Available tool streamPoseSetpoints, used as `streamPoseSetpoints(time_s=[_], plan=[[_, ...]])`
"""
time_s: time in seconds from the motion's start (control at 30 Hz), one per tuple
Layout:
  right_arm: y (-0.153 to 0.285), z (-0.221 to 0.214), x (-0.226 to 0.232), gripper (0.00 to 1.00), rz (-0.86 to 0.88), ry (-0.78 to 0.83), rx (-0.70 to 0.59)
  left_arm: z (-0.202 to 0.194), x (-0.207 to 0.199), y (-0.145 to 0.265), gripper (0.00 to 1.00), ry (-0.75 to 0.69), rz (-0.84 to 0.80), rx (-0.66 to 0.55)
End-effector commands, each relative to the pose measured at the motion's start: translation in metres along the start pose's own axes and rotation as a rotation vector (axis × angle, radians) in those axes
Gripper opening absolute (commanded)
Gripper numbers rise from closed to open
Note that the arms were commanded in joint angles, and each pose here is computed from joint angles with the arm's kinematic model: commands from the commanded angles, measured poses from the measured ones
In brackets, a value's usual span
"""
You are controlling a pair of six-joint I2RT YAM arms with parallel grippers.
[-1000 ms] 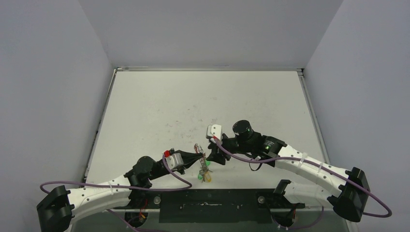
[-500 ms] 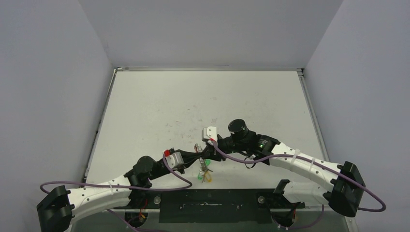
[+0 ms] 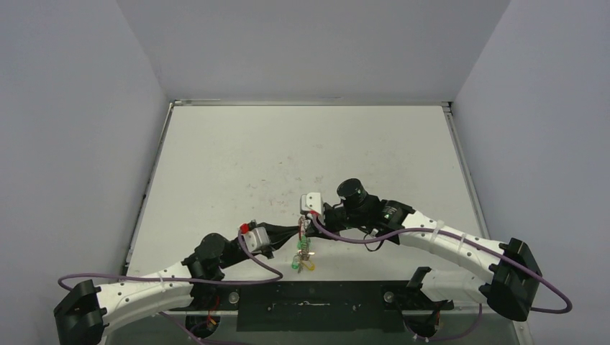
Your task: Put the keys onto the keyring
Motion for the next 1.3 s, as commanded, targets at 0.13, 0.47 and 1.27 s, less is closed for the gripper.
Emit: streamPoseSetpoints(time_s=[0.13, 0.47, 1.27], plan=[[0.019, 0.019, -0.004, 0.0, -0.034, 0.034, 0.093, 0.015, 0.001, 0.007, 0.23, -0.051, -0.034, 0.03], [0.028, 0.041, 0.002, 0.0, -0.009, -0.028, 0.217, 0.017, -0.004, -0.008, 0.32, -0.095, -0.186, 0.176], [0.01, 0.052, 0.012, 0.0, 0.026, -0.026, 0.291, 0.018, -0.003, -0.031, 0.21, -0.054, -0.174, 0.142]])
Point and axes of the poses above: each gripper's point midway between its finger pads, its own y axis back along the fingers, its own x axis along the line the jaws close on, z = x × y, the point moved 6 cm from there along y, back along the fingers, and after that the axes turned 8 degrees about -y, right-handed, at the moved point
